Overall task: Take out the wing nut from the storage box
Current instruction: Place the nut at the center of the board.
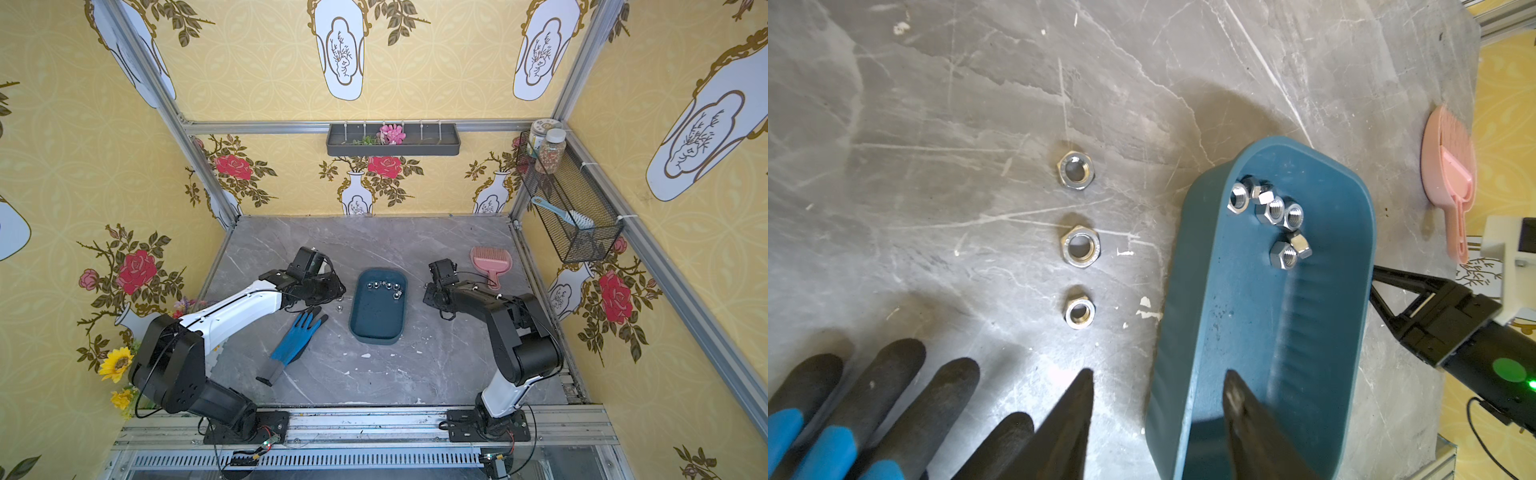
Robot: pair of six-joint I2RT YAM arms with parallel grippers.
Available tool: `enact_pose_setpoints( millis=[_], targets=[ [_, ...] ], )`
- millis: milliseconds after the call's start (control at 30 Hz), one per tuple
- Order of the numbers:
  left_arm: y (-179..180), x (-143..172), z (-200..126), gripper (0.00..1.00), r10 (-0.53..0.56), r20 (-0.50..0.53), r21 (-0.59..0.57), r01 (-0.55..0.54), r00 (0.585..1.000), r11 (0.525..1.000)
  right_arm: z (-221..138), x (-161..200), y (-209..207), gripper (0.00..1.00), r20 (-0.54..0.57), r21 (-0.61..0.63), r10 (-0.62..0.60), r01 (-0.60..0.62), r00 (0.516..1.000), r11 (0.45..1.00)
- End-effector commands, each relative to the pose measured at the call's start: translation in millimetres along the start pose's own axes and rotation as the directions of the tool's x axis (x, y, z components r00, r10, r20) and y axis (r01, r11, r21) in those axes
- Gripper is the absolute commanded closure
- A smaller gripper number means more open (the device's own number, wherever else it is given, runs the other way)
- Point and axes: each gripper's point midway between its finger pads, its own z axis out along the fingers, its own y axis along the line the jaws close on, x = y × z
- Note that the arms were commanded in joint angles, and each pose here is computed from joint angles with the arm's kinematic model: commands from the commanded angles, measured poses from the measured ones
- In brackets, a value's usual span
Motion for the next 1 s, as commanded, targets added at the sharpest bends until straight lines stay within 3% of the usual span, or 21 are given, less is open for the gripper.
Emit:
enact_pose_setpoints(
  millis=[0, 333, 633, 967],
  targets=[
    [-2, 0, 3, 0.48, 0.001, -0.002, 0.013, 0.0, 1.0, 1.0, -4, -7, 0, 0.64, 0.032, 0.003, 0.006, -0.006, 0.999, 1.0],
    [-2, 0, 3, 0.47, 0.001, -0.002, 0.013, -0.001, 1.0, 1.0, -17, -12, 4, 0.51, 0.053, -0.015, 0.013, -0.012, 0.998, 1.0],
    [-5, 1, 4, 0.45, 0.009, -0.007, 0.03, -0.009, 1.0, 1.0, -35, -20, 14, 0.49, 0.115, -0.091, 0.01, 0.0, 0.993, 0.996],
    [-59, 14, 2, 0.41, 0.159, -0.008, 0.096, -0.158, 0.987, 0.983, -37, -17, 7, 0.49, 0.134, -0.079, 0.022, -0.011, 0.991, 0.997]
  ],
)
